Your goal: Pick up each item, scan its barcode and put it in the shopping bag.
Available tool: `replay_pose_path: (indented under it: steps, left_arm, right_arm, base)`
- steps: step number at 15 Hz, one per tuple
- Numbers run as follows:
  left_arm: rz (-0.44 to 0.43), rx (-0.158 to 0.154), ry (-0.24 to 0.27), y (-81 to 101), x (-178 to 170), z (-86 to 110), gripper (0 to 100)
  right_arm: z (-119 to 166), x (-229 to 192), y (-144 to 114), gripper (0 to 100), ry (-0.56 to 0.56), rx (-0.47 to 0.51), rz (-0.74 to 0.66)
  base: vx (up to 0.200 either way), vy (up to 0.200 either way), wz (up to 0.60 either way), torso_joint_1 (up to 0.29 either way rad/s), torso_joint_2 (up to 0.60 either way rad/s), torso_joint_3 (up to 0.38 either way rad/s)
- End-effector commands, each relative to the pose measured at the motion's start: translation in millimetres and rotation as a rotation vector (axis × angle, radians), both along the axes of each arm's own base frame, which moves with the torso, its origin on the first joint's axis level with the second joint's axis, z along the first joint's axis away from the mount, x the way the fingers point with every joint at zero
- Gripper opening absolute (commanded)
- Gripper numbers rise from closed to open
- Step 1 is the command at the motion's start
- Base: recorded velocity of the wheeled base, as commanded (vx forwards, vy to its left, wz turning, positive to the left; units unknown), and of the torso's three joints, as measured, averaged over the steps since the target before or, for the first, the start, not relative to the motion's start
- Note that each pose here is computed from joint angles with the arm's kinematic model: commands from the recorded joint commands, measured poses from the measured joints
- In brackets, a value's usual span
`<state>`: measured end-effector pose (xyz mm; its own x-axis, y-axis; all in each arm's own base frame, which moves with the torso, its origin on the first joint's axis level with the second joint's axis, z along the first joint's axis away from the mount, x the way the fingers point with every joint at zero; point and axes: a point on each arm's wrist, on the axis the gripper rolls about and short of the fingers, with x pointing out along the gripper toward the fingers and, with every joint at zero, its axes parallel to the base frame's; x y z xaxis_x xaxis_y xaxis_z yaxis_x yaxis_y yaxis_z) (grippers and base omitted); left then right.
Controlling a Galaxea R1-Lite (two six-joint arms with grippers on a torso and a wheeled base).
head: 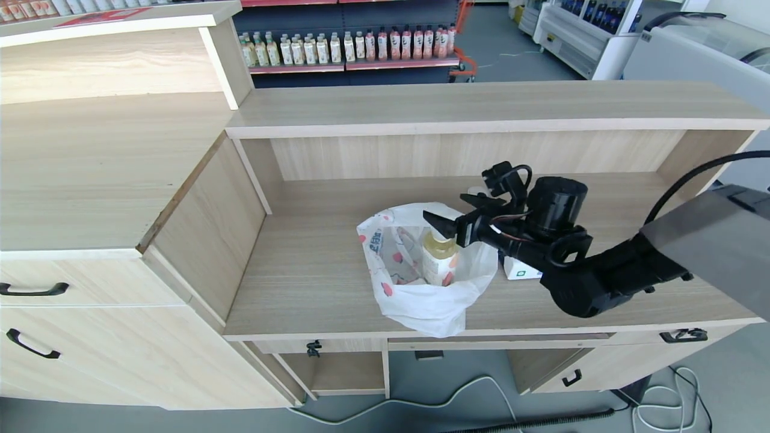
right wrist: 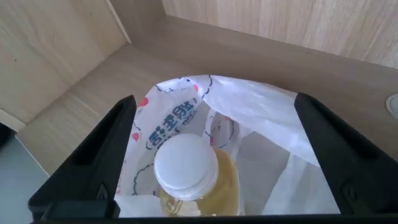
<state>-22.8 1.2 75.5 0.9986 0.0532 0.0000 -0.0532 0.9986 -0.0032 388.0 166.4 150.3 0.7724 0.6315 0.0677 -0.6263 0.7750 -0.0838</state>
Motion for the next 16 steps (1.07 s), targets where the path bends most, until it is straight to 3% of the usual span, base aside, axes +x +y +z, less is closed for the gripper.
replay_pose_path:
  steps: [1,3,5,8,11,16]
  left_arm:
    - [0.0,-0.001,-0.002,0.0,0.0,0.1,100]
    - [0.0,-0.003,-0.002,0.0,0.0,0.1,100]
    - [0.0,-0.003,-0.002,0.0,0.0,0.1,100]
    - [0.002,-0.014,-0.004,0.0,0.0,0.3,100]
    - [0.0,0.0,-0.002,0.0,0.0,0.1,100]
    - [0.0,0.0,-0.002,0.0,0.0,0.1,100]
  right_arm:
    - [58.7,-32.3,-31.6,100,-0.062,0.04,-0.045]
    - [68.8,-68.4,-69.1,100,-0.017,0.016,-0.118]
    - [54.1,-100.0,-116.7,100,0.074,-0.099,-0.248]
    - [29.9,-120.8,-167.4,100,0.177,-0.219,-0.41]
    - [23.1,-123.2,-184.0,100,0.19,-0.26,-0.467]
    - [13.0,-112.1,-225.7,100,0.171,-0.452,-0.611]
  base:
    - [0.0,0.0,0.0,0.0,0.0,0.0]
    - [0.0,0.0,0.0,0.0,0.0,0.0]
    - [0.0,0.0,0.0,0.0,0.0,0.0]
    - [0.0,0.0,0.0,0.0,0.0,0.0]
    - [0.0,-0.067,0.0,-0.001,0.0,0.002]
    - [0.0,-0.2,0.0,0.003,0.0,0.0]
